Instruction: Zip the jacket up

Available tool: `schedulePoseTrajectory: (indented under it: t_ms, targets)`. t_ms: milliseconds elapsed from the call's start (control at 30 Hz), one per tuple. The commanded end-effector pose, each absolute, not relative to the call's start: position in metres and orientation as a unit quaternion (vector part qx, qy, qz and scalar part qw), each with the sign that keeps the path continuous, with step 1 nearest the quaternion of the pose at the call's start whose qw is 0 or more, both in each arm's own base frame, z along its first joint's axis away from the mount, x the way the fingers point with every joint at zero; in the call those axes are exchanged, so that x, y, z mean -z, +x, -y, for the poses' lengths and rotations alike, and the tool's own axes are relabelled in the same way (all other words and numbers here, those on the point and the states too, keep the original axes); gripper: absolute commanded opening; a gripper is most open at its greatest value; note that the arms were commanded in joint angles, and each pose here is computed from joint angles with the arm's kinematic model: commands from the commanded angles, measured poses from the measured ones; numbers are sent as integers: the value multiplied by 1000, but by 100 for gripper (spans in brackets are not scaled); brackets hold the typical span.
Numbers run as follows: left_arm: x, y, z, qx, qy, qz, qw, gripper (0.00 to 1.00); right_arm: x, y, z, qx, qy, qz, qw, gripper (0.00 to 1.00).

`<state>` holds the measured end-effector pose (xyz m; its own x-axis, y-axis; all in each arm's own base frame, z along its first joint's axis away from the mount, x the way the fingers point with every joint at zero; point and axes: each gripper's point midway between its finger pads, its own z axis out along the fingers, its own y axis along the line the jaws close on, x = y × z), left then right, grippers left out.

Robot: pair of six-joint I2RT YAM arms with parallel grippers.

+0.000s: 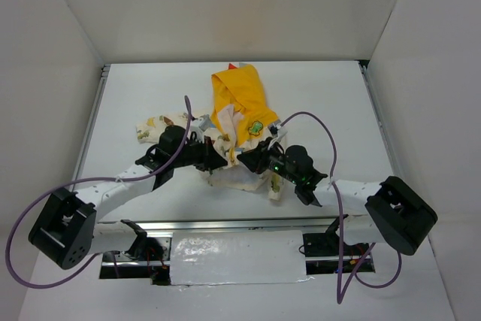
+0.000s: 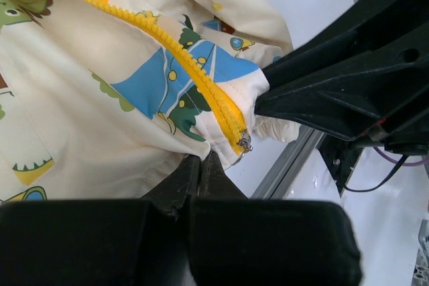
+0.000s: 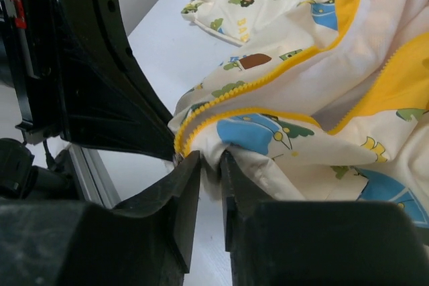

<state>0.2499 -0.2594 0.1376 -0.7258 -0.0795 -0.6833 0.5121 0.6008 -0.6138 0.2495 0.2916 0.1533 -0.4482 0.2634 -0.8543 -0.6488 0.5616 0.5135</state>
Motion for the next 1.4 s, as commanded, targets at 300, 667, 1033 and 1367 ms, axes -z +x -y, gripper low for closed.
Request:
schedulePoseTrajectory:
  t_ms: [300,667,1033,1367]
  targets:
    - [-129,243,276,462,150,-820,302,0,-176,267,-285,-414,-80,-752,507,48]
    - [-129,245,282,472,152,-817,293,0,-214,253,-276,-409,-61,-763,498,76]
    - [-130,247,287,473,156,-818,289,0,-161,172,-291,-493,75,-769,400,75]
    - [-133,246,295,470,163,-819,286,0,-125,182,-306,-481,98,-772,405,70]
